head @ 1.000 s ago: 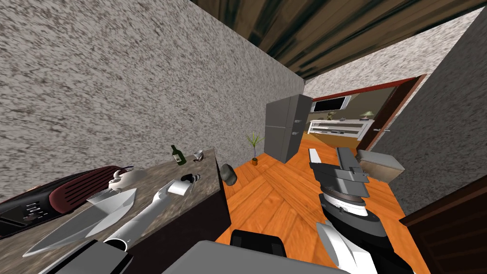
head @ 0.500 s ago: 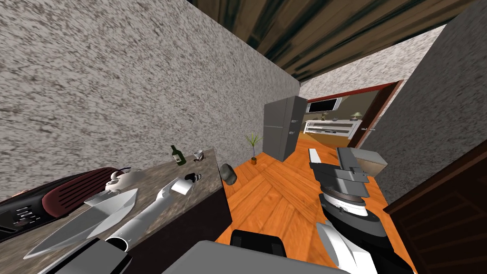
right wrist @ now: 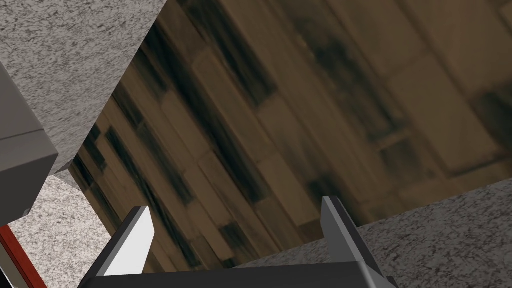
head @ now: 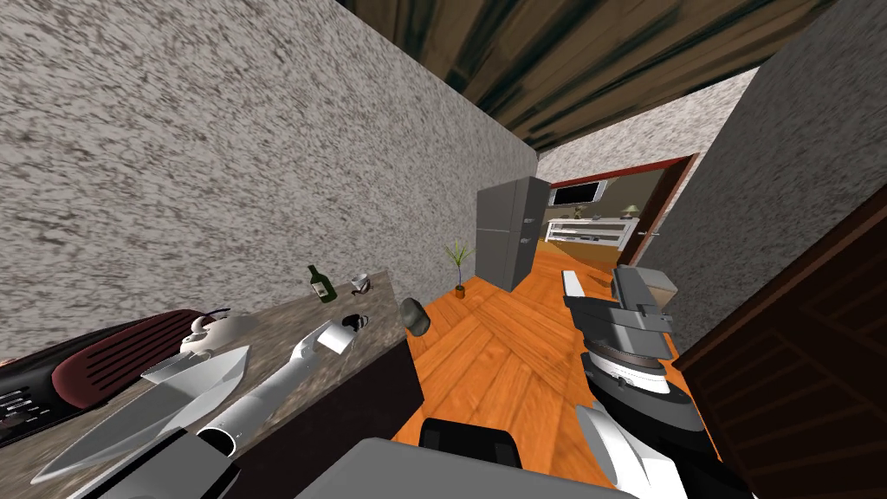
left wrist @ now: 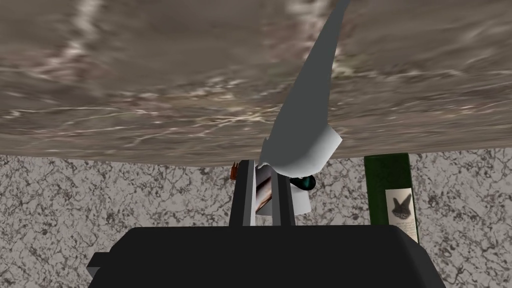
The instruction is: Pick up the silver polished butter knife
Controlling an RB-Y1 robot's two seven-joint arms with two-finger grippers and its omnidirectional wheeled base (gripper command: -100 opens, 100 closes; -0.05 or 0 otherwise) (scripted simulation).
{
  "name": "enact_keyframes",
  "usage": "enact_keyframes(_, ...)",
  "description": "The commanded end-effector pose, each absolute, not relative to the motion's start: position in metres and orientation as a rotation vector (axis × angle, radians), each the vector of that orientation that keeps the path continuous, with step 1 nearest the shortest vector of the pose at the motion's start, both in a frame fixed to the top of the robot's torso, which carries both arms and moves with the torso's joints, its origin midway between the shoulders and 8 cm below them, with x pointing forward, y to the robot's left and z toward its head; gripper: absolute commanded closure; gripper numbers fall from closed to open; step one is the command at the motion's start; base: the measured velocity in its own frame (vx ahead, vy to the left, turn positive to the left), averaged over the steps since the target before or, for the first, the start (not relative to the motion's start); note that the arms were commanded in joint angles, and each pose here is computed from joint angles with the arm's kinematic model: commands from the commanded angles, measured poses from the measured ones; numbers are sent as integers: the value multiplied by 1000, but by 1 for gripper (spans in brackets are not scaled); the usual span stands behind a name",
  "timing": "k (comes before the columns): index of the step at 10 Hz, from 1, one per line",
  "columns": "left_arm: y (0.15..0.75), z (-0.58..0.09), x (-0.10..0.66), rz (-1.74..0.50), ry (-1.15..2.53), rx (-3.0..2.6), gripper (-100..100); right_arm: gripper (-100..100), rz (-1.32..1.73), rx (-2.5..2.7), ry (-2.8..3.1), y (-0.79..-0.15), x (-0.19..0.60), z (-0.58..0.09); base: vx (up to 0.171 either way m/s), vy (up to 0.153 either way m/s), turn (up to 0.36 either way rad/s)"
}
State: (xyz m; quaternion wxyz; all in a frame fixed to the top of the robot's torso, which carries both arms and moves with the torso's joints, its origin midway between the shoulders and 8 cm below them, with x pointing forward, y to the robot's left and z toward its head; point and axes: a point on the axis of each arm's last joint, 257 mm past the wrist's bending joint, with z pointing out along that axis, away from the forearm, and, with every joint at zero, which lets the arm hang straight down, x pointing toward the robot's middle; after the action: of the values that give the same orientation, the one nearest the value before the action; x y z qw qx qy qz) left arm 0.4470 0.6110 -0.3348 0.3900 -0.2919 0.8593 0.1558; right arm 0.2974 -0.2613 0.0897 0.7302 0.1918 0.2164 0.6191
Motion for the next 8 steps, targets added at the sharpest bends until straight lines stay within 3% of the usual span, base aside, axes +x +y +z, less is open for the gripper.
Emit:
enact_keyframes(1, 607, -332, 447, 410, 2176, -757, 100, 0, 1363, 422, 477, -261, 297, 90, -60, 34, -64)
enact_keyframes(7, 601, -327, 448, 425, 2152, -793, 100, 0, 1363, 422, 477, -261, 297, 90, -51, 35, -61)
enact_keyframes(8, 601, -327, 448, 425, 2150, -797, 0, 0, 1363, 422, 477, -261, 297, 90, 0, 0, 0)
